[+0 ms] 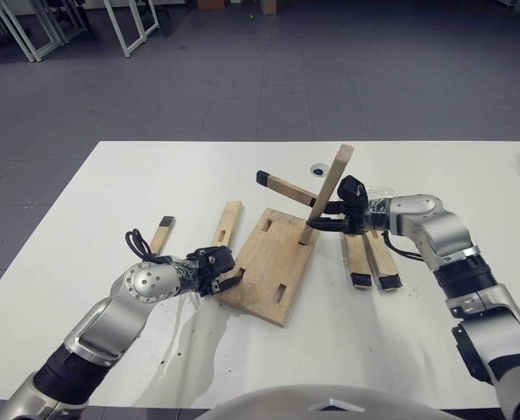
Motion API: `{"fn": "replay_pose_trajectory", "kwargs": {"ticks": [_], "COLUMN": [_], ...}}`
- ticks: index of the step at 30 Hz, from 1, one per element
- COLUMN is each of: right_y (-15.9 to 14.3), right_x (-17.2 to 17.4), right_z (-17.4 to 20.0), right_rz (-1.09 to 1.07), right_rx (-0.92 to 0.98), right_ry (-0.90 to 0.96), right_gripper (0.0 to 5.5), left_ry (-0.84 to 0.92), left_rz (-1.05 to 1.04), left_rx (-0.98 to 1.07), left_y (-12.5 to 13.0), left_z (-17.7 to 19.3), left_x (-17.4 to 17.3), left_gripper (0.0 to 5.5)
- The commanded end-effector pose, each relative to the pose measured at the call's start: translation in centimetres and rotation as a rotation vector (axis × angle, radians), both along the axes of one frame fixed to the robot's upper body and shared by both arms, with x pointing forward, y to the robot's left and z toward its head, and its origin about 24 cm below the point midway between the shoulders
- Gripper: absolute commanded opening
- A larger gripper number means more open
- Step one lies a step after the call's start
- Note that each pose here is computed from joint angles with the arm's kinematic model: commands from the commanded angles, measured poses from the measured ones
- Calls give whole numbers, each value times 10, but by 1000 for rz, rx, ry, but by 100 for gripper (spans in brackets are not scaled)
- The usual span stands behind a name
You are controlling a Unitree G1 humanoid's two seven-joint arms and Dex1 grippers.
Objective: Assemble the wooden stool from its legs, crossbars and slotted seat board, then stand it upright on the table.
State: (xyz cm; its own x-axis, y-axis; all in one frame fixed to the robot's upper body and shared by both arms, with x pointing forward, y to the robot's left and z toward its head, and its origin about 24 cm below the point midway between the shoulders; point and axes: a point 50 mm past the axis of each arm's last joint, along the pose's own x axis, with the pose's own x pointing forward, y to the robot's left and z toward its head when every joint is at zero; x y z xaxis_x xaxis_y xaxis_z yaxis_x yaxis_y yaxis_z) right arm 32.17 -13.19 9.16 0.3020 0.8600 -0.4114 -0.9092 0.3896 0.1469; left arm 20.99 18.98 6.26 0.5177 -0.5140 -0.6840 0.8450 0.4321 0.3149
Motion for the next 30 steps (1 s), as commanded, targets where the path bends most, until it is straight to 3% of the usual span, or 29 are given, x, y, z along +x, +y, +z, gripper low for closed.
{"fn": "replay_pose_trajectory", "kwargs": {"ticks": [1, 7, 9, 13, 16, 18, 21, 25, 27, 30], "right_y": [-39, -24, -21, -36, -62, -72, -59, -32, -17, 8], "right_x": [12, 13, 12, 7, 14, 30, 45, 39, 33, 34], "right_z": [-32, -12, -3, 14, 34, 69, 126, 201, 205, 148], "right_rz": [-189, -80, -64, -83, -208, -356, -477, -492, -425, -365], "right_rx": [-129, -50, -44, -90, -181, -150, 77, 539, 576, 392], "right_ry": [163, 101, 63, 32, -51, -183, -377, -527, -489, -327], "right_gripper": [201, 201, 250, 327, 327, 327, 327, 327, 327, 327], "left_ry": [167, 154, 151, 137, 140, 138, 134, 132, 133, 134], "left_rz": [51, 59, 63, 77, 82, 92, 96, 90, 89, 94], "left_rx": [48, 41, 40, 19, 13, 11, 7, 11, 14, 15], "left_y": [10, 8, 8, 6, 4, 4, 2, 2, 2, 3], "left_z": [-31, -31, -31, -31, -33, -34, -34, -34, -34, -34], "left_x": [-17, -14, -14, -10, -14, -14, -14, -13, -13, -13], "left_gripper": [314, 314, 314, 314, 314, 314, 314, 314, 314, 314]}}
